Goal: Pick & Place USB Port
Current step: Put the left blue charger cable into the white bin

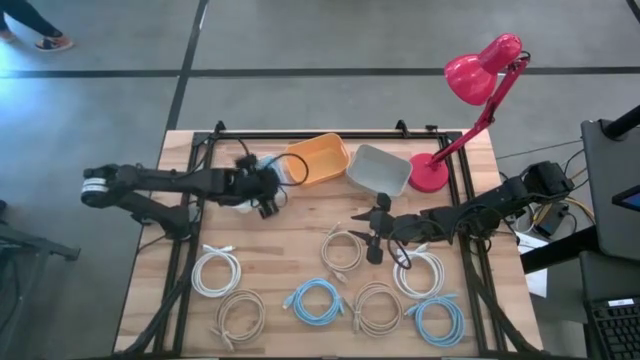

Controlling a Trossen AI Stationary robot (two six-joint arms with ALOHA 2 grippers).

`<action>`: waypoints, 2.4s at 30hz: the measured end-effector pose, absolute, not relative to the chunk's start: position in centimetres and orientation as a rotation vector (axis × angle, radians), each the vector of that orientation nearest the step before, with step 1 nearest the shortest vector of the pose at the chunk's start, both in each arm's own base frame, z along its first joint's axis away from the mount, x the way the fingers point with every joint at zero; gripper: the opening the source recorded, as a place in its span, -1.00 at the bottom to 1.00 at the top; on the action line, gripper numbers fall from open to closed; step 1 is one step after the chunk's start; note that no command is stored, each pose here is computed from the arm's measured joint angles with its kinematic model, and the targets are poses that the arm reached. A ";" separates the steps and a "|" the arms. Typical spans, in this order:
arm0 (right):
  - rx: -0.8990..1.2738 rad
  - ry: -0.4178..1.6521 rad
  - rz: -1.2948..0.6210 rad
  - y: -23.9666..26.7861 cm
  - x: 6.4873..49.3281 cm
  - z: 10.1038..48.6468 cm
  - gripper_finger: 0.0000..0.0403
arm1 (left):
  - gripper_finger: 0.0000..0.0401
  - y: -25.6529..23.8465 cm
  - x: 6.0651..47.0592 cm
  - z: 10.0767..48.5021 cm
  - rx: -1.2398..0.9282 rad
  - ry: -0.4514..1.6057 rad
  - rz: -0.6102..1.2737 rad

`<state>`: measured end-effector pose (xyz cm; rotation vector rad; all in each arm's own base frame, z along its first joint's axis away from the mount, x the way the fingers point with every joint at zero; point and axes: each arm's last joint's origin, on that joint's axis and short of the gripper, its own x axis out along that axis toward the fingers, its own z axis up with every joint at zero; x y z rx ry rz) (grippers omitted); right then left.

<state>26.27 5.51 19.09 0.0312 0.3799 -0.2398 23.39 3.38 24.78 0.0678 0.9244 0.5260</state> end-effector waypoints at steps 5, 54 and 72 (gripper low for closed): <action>0.029 0.387 -0.240 5.5 26.3 19.0 -0.08 | -0.21 -0.7 25.6 24.6 -0.083 0.737 -0.008; 0.001 0.374 -0.233 5.5 26.4 19.2 -0.08 | -0.84 -11.9 32.9 12.1 -0.019 0.753 -0.226; -0.024 0.375 -0.230 5.5 26.4 19.2 -0.08 | -0.81 -5.6 22.9 26.0 0.383 0.704 0.659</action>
